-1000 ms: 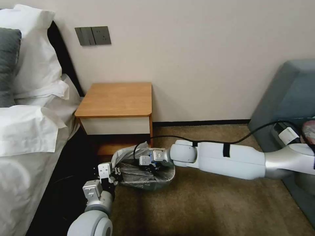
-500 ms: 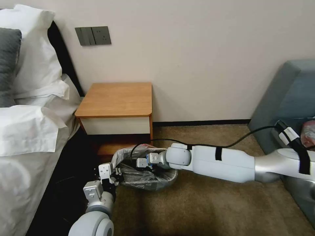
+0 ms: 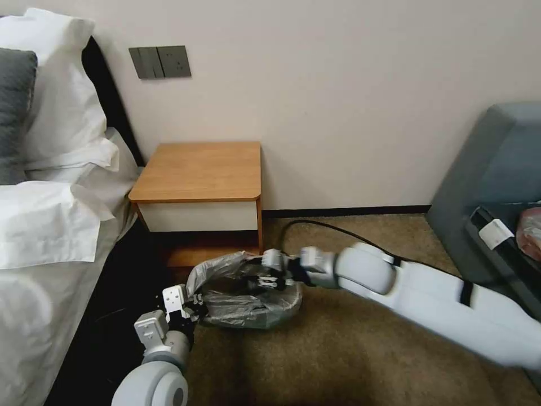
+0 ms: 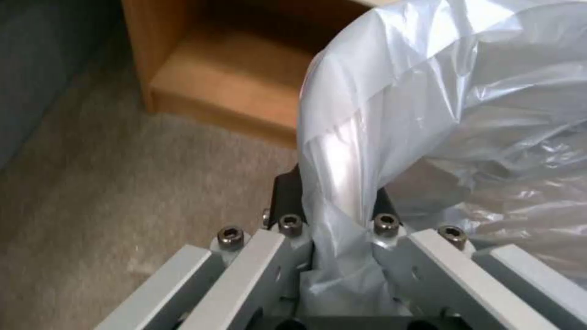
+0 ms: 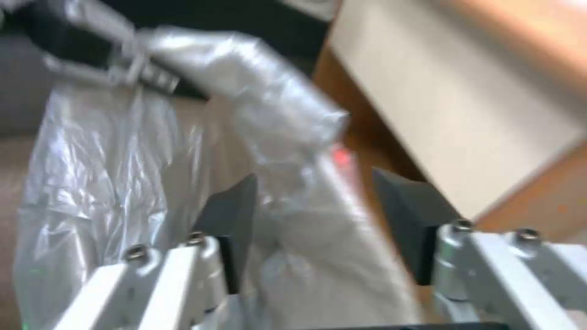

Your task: Pick up the garbage bag from the table and place it over the trash can.

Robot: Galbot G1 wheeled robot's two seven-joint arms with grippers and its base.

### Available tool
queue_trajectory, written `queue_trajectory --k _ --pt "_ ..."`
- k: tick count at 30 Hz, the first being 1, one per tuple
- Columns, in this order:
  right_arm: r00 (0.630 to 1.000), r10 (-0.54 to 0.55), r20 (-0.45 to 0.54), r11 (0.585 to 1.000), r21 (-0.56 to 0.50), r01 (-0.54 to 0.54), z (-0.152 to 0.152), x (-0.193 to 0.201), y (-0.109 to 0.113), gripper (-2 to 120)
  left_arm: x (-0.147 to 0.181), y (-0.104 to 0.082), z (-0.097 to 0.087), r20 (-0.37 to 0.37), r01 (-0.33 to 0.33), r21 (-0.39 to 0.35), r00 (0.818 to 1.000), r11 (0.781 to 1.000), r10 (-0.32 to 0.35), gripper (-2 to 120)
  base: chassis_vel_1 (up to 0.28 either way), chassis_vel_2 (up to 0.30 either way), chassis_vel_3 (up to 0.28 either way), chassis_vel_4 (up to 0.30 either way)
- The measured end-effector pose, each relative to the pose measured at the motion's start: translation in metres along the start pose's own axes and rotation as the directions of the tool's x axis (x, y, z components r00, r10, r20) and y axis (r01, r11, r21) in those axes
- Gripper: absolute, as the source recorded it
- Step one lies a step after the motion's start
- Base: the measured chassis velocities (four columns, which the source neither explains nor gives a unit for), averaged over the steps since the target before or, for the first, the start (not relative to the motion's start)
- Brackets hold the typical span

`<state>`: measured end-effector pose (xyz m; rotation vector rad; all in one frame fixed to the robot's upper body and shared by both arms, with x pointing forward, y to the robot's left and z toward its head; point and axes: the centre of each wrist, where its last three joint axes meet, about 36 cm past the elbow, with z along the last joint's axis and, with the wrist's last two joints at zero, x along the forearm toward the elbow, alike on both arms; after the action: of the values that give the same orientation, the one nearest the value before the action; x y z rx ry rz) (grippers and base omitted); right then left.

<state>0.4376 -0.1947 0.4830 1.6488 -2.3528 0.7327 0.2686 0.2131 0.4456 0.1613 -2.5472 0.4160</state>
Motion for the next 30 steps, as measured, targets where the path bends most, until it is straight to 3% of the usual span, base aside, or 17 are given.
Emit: queue_trajectory --k 4,6,10,12,13,15,16,17,18,20,25,30 --pt "0.995 0.084 0.053 0.996 -0.041 -0.082 0.002 0.023 0.008 67 -0.007 0.004 0.003 -0.043 0.003 0.016 0.999 1.000 -0.002 5 0.000 0.000 0.000 0.000" --pt "0.983 0.166 0.076 0.980 -0.121 -0.156 0.014 0.029 0.021 77 -0.016 0.007 0.010 -0.074 -0.004 0.017 0.997 1.000 0.005 5 0.000 0.000 0.000 0.000" --pt "0.965 0.245 0.089 0.955 -0.195 -0.224 0.024 0.029 0.033 85 -0.024 0.010 0.016 -0.101 -0.023 0.015 0.995 1.000 0.024 5 0.000 0.000 0.000 0.000" --pt "0.921 0.379 0.089 0.892 -0.299 -0.338 0.033 0.026 0.049 96 -0.033 0.014 0.024 -0.128 -0.059 -0.005 0.990 0.998 0.057 5 0.000 0.000 0.000 0.000" --pt "0.921 0.379 0.089 0.892 -0.299 -0.338 0.033 0.026 0.049 96 -0.033 0.014 0.024 -0.128 -0.059 -0.005 0.990 0.998 0.057 5 0.000 0.000 0.000 0.000" --pt "0.885 0.458 0.079 0.843 -0.356 -0.404 0.038 0.023 0.059 99 -0.036 0.016 0.027 -0.137 -0.081 -0.013 0.988 0.997 0.078 5 0.000 0.000 0.000 0.000" --pt "0.827 0.560 0.050 0.753 -0.447 -0.482 0.046 0.016 0.082 100 -0.042 0.019 0.031 -0.141 -0.104 -0.027 0.985 0.994 0.099 5 0.000 0.000 0.000 0.000" --pt "0.827 0.560 0.050 0.753 -0.447 -0.482 0.046 0.016 0.082 100 -0.042 0.019 0.031 -0.141 -0.104 -0.027 0.985 0.994 0.099 5 0.000 0.000 0.000 0.000" --pt "0.797 0.603 0.033 0.705 -0.490 -0.513 0.051 0.014 0.094 100 -0.047 0.020 0.033 -0.140 -0.106 -0.030 0.985 0.994 0.101 5 0.000 0.000 0.000 0.000" --pt "0.764 0.645 0.017 0.654 -0.529 -0.541 0.058 0.012 0.110 100 -0.054 0.020 0.037 -0.137 -0.107 -0.031 0.985 0.994 0.102 5 0.000 0.000 0.000 0.000" --pt "0.755 0.655 0.011 0.637 -0.545 -0.545 0.064 0.010 0.126 100 -0.062 0.019 0.042 -0.131 -0.116 -0.025 0.985 0.993 0.112 5 0.000 0.000 0.000 0.000" --pt "0.762 0.646 0.030 0.656 -0.532 -0.535 0.066 0.011 0.132 100 -0.064 0.016 0.046 -0.137 -0.124 -0.017 0.983 0.992 0.121 5 0.000 0.000 0.000 0.000"
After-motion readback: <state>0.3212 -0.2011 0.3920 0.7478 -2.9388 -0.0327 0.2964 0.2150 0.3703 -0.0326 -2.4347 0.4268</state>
